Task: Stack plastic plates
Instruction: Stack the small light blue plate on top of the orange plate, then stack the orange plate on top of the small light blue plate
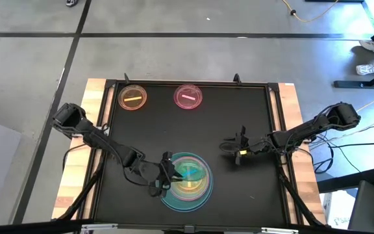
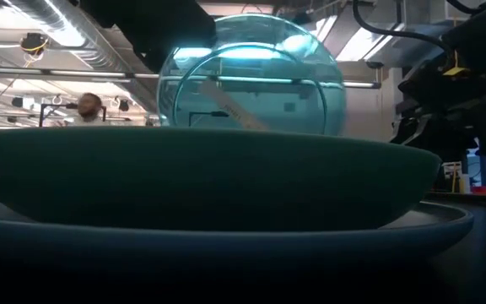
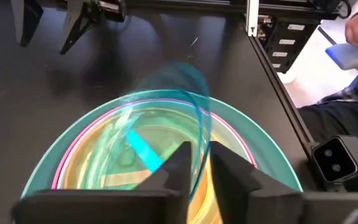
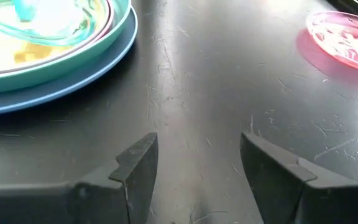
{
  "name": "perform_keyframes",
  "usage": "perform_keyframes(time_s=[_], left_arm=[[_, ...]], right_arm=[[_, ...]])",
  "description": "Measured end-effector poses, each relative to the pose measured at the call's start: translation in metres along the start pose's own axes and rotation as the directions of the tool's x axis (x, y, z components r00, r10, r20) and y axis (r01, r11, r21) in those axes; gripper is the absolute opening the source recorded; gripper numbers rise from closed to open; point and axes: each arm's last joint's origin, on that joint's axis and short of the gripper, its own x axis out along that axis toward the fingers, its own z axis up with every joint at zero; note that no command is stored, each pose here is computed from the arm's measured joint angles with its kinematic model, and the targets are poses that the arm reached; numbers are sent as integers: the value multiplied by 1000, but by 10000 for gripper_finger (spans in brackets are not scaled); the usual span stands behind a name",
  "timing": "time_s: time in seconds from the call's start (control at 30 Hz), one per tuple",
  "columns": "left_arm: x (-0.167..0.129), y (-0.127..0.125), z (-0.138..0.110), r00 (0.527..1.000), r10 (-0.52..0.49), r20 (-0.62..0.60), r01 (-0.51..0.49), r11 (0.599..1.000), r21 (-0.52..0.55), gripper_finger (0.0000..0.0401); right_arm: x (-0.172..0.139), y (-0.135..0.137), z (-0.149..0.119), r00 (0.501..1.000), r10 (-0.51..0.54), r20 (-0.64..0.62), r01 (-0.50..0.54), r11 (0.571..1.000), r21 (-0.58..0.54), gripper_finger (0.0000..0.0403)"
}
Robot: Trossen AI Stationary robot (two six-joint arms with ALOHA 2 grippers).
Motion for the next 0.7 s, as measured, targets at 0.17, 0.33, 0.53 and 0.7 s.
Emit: perform_keyframes(time_s=[0.17, 0.33, 0.53, 0.7], left_arm=[[1, 3, 1, 999, -36, -14, 36, 999, -10, 117], [-8, 3, 8, 992, -124, -19, 124, 992, -24, 153], [-31, 10, 15, 998, -49, -49, 47, 998, -39, 152], [-56, 26, 11, 974, 186, -132, -192, 981, -30, 138]], right_arm=[[0, 0, 0, 1000, 0, 0, 0, 1000, 0, 220], [0, 0, 0, 1000, 0, 0, 0, 1000, 0, 220], [0, 0, 0, 1000, 0, 0, 0, 1000, 0, 220], [0, 0, 0, 1000, 1, -1, -1, 1000, 0, 220]])
